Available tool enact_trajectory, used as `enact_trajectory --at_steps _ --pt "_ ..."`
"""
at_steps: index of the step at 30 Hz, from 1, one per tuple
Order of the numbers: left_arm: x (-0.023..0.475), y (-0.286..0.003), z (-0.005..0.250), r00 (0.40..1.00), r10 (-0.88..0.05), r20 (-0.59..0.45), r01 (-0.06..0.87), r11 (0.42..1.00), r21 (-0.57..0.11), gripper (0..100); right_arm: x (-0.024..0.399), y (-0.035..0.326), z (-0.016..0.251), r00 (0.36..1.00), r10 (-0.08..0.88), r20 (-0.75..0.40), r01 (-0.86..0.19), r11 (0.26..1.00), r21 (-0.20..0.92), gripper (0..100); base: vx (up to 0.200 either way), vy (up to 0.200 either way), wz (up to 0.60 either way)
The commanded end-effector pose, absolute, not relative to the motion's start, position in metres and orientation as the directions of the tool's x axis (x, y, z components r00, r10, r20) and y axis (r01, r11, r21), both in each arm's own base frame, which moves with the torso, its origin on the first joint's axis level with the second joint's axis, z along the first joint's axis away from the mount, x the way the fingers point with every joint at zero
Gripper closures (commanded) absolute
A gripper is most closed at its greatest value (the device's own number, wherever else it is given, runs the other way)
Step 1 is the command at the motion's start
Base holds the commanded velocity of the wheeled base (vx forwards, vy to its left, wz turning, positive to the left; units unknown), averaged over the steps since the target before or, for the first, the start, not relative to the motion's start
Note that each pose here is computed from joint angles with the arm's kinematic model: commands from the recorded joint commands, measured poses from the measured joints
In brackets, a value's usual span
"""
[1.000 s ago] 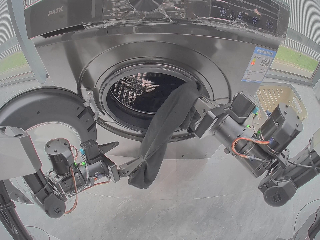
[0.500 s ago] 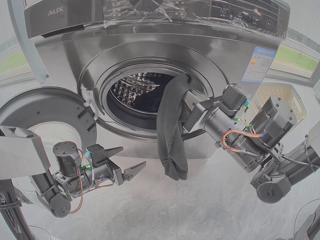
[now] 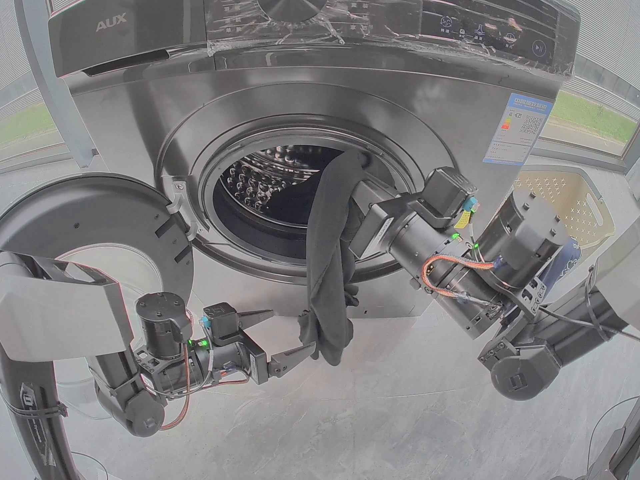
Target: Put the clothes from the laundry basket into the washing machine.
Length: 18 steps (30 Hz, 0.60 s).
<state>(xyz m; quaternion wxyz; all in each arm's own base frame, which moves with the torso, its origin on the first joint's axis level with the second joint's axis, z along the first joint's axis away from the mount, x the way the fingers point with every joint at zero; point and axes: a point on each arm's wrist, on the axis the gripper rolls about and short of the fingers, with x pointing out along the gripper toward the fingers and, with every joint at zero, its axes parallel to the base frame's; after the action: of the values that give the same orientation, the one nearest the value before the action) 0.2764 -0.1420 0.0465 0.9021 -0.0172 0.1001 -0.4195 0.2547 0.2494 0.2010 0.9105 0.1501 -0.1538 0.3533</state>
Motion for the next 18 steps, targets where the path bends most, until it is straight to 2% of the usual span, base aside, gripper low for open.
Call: enact_trajectory --at_steps 1,5,6,12,18 --pt "0.281 -0.152 0.034 0.599 -0.779 -0.186 0.772 0.624 -0.125 0 0.256 0.254 0.198 0.700 0.603 0.383 -0.694 0.701 0.164 100 0.000 0.000 0.00" --pt "0.304 -0.160 0.015 0.617 -0.766 -0.182 0.762 0.639 -0.107 0 0.255 0.255 0.200 0.696 0.602 0.390 -0.697 0.698 0.165 100 0.000 0.000 0.00" --pt "0.315 -0.162 0.008 0.626 -0.760 -0.176 0.760 0.645 -0.079 0 0.254 0.255 0.201 0.695 0.603 0.392 -0.698 0.697 0.165 100 0.000 0.000 0.00" --pt "0.338 -0.154 0.004 0.664 -0.735 -0.140 0.736 0.675 -0.055 0 0.249 0.257 0.202 0.685 0.609 0.399 -0.707 0.687 0.165 100 0.000 0.000 0.00" --pt "0.344 -0.156 0.001 0.665 -0.735 -0.131 0.736 0.675 -0.052 0 0.248 0.259 0.203 0.679 0.612 0.406 -0.713 0.681 0.165 100 0.000 0.000 0.00"
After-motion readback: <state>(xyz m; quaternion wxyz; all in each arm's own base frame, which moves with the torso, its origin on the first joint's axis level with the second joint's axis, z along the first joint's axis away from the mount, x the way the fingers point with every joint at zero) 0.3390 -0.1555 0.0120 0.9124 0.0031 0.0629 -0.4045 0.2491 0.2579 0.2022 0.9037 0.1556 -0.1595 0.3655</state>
